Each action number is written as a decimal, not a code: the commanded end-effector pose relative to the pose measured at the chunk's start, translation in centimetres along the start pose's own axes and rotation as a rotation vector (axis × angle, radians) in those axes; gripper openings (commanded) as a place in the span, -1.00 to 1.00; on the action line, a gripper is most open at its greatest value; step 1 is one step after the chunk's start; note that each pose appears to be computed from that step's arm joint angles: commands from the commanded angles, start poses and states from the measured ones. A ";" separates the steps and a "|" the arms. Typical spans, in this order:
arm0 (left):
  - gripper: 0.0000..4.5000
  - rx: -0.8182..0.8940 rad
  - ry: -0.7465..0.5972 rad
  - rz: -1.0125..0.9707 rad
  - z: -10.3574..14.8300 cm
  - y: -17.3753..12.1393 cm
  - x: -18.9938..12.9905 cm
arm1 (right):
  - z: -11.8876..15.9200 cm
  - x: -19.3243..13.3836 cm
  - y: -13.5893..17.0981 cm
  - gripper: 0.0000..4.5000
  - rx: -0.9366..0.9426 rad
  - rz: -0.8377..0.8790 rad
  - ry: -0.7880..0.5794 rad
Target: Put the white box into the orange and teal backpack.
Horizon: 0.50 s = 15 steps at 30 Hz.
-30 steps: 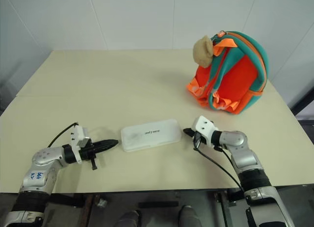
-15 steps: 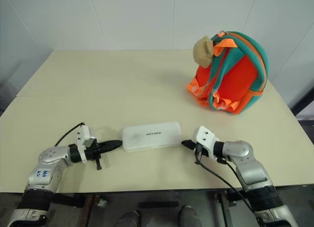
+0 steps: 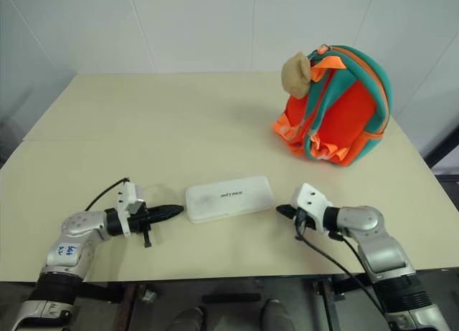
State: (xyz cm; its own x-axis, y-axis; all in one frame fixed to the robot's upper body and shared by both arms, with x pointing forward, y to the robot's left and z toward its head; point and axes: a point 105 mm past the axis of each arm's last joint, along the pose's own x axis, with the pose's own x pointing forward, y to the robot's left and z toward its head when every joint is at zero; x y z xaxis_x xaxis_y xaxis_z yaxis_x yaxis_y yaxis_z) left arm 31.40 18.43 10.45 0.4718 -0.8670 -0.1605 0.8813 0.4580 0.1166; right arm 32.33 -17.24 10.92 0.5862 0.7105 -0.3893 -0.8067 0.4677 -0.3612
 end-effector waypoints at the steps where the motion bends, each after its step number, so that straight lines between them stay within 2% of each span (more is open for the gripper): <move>1: -0.99 0.037 -0.020 0.033 0.8 0.7 -0.4 | 0.5 -0.2 -1.8 -1.00 -0.025 -0.059 -0.024; 8: -0.99 0.029 -0.059 0.003 0.9 0.0 1.4 | 1.2 2.6 -2.5 -1.00 -0.030 -0.062 -0.073; 15: -0.99 0.023 -0.070 0.000 0.9 -0.3 2.1 | 2.9 3.6 0.2 -1.00 -0.038 0.032 -0.130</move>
State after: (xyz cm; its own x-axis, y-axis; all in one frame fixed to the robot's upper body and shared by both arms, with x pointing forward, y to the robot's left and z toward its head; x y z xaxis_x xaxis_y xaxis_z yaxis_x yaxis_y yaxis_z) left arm 32.09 16.95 10.33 0.4846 -0.8679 -0.1090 0.8736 0.4739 0.1103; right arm 35.00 -14.94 10.99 0.6032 0.7319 -0.3169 -0.7887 0.4885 -0.3732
